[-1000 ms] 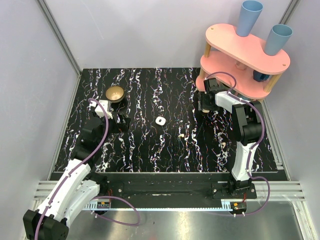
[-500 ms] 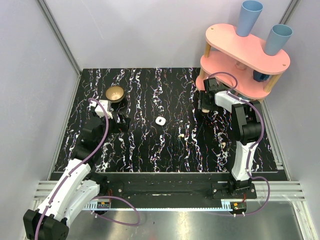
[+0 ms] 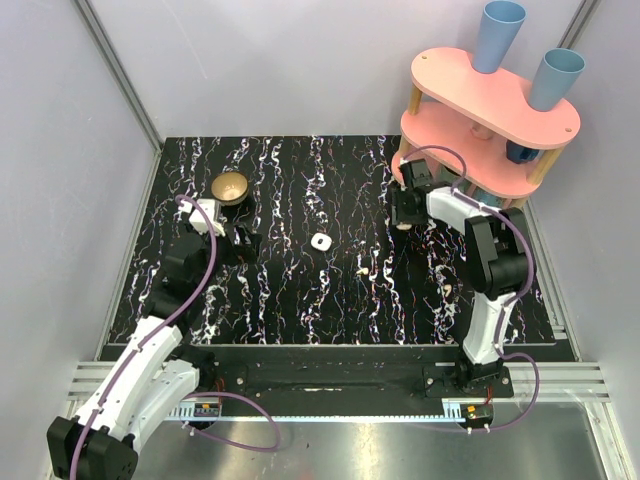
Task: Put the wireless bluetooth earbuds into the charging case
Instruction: Pick up the charging case from the corner of the board, then pass from the right arm to the left, then pass from the left arm to the right
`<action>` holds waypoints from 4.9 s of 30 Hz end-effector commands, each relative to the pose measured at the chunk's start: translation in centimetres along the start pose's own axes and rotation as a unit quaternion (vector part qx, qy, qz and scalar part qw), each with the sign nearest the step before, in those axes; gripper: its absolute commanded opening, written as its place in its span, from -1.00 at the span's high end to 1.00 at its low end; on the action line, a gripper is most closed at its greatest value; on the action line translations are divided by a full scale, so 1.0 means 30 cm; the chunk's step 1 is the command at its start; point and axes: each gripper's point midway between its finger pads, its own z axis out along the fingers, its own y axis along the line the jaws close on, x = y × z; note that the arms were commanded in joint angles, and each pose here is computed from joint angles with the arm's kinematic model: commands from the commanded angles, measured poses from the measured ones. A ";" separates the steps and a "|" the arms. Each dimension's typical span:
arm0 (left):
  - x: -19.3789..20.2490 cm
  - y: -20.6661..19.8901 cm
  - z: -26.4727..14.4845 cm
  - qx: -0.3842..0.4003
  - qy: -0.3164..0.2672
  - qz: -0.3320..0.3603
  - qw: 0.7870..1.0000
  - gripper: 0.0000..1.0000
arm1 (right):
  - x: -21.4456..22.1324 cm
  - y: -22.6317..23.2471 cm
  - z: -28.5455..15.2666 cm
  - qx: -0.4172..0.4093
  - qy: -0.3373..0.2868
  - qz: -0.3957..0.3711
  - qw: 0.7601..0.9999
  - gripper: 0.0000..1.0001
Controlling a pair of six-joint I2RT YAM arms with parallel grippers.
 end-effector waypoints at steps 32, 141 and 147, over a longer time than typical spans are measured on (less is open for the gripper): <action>-0.266 -0.497 -0.205 0.403 -0.076 -0.052 0.911 -0.98 | 0.099 0.555 -1.104 -0.287 -0.473 -0.538 0.636 1.00; -0.126 -0.553 -0.068 0.362 -0.101 0.039 0.926 1.00 | 0.079 0.685 -1.372 -0.359 -0.567 -0.318 0.669 -1.00; -0.187 -0.490 -0.145 0.329 -0.196 0.070 0.921 1.00 | -0.007 0.603 -1.379 -0.355 -0.450 -0.106 0.812 -1.00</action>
